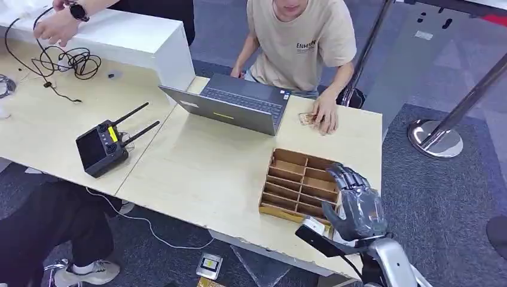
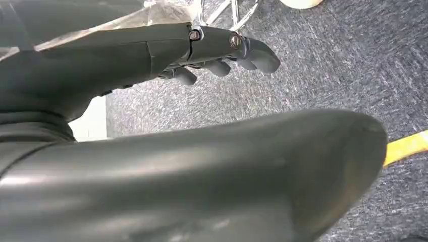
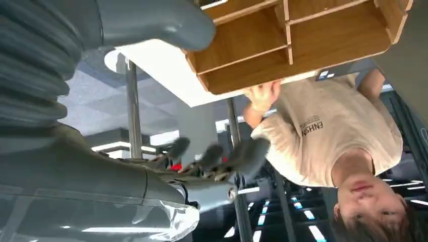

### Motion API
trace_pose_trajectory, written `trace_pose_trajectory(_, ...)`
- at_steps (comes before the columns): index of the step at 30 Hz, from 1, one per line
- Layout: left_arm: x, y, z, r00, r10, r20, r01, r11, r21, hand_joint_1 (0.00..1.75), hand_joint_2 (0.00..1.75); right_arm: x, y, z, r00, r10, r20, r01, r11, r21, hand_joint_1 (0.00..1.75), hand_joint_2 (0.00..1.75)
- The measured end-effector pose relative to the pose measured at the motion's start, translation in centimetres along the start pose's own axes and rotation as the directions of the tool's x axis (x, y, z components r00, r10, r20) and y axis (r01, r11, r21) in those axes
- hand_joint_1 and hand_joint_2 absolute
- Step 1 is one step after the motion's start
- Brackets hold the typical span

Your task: Pass the card to the sensor for recognition and then transmit it.

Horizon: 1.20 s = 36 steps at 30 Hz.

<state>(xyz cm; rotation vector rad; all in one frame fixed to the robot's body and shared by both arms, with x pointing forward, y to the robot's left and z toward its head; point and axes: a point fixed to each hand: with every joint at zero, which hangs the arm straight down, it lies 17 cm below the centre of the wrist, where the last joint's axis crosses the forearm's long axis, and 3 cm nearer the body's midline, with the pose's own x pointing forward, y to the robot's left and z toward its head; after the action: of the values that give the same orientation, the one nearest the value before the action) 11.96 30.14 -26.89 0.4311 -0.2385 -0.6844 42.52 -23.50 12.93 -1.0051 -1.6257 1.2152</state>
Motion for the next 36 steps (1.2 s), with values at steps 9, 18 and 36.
trace_pose_trajectory(9, 0.1, -0.1, 0.0, 1.000, 0.002, 0.001, -0.002, 1.000, -0.001, 0.00, 0.00, 0.0, 0.6, -0.1, 1.000, -0.006, 0.002, 0.006, 1.000, 0.010, 0.91, 1.75)
trace_pose_trajectory(18, 0.2, -0.2, 0.1, 1.000, 0.004, 0.002, -0.004, 1.000, -0.003, 0.00, 0.00, -0.5, 1.3, 0.0, 1.000, -0.004, -0.010, 0.004, 1.000, 0.024, 0.58, 1.75)
trace_pose_trajectory(36, 0.4, -0.3, 0.2, 1.000, 0.002, 0.005, -0.002, 1.000, -0.004, 0.00, 0.00, -1.5, 3.3, 0.4, 0.999, -0.029, -0.038, 0.031, 0.998, 0.058, 0.52, 1.75)
